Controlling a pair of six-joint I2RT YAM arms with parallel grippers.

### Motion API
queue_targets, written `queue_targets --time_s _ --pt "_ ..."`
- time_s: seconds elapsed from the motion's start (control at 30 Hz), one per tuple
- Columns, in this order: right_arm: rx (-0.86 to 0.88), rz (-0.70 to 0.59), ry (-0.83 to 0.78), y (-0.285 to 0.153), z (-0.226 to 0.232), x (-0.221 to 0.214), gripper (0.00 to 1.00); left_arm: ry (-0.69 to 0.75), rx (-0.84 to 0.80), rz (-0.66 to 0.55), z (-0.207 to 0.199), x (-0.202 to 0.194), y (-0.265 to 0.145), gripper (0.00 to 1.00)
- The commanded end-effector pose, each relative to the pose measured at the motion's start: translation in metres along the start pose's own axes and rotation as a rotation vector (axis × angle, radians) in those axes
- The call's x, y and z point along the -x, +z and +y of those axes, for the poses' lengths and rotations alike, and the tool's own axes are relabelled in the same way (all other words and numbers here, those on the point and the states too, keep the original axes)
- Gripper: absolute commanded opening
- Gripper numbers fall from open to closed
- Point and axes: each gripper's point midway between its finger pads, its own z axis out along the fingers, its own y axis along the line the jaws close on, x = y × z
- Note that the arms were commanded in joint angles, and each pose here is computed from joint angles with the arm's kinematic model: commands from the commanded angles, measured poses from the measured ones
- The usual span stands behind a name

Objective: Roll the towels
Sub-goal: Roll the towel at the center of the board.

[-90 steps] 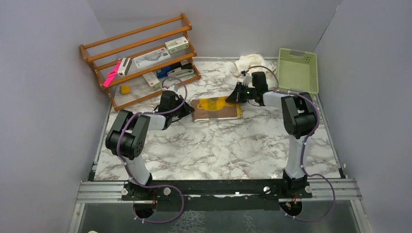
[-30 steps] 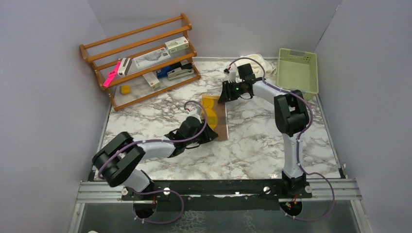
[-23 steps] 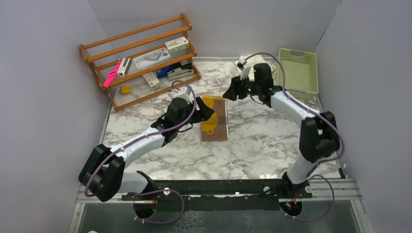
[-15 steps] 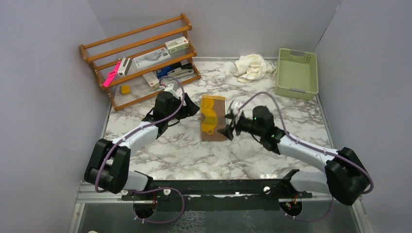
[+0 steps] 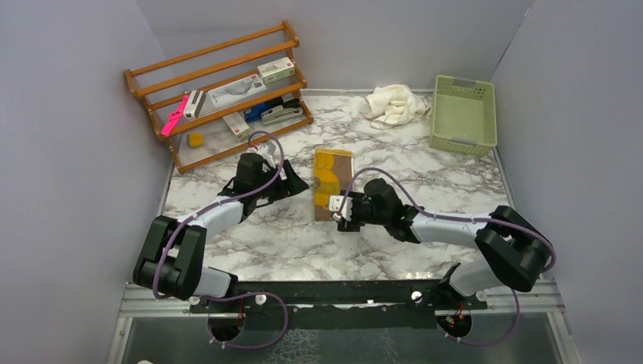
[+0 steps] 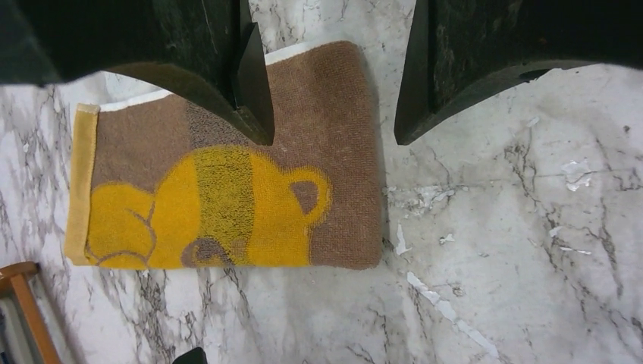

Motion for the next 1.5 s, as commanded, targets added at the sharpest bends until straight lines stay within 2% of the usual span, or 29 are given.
queue_targets --time_s 0.0,0.3,0.5,0.87,0.93,1.0,1.07,1.27,1.47 --pt "0.006 0.065 -0.089 0.012 -0.009 -0.008 0.58 0.026 -0.063 -0.009 -0.009 0.003 -0.007 0.79" --pt "0.066 0.083 -0.082 0.023 0.005 -0.017 0.48 0.008 -0.060 -0.007 -0.002 0.003 -0.007 0.79" --pt "0.090 0.095 -0.083 0.029 0.011 -0.020 0.46 -0.011 -0.064 -0.003 0.000 0.001 -0.005 0.78" --pt "0.133 0.125 -0.081 0.039 0.016 -0.029 0.32 -0.015 -0.066 -0.009 0.000 0.003 -0.008 0.77" --pt "0.147 0.136 -0.077 0.039 0.018 -0.031 0.26 -0.016 -0.065 -0.010 0.000 0.005 -0.009 0.77" --pt "0.174 0.154 -0.064 0.041 0.021 -0.033 0.13 -0.014 -0.068 -0.011 -0.001 0.007 -0.010 0.77" --pt "0.206 0.174 -0.035 0.042 0.024 -0.033 0.06 -0.013 -0.070 -0.010 -0.002 0.009 -0.012 0.77" --pt "0.304 0.078 0.058 0.035 0.035 0.002 0.03 0.008 -0.111 -0.011 -0.014 0.012 -0.021 0.77" --pt "0.406 -0.001 0.240 0.028 0.035 0.038 0.02 0.020 -0.136 -0.017 -0.022 0.009 -0.034 0.77"
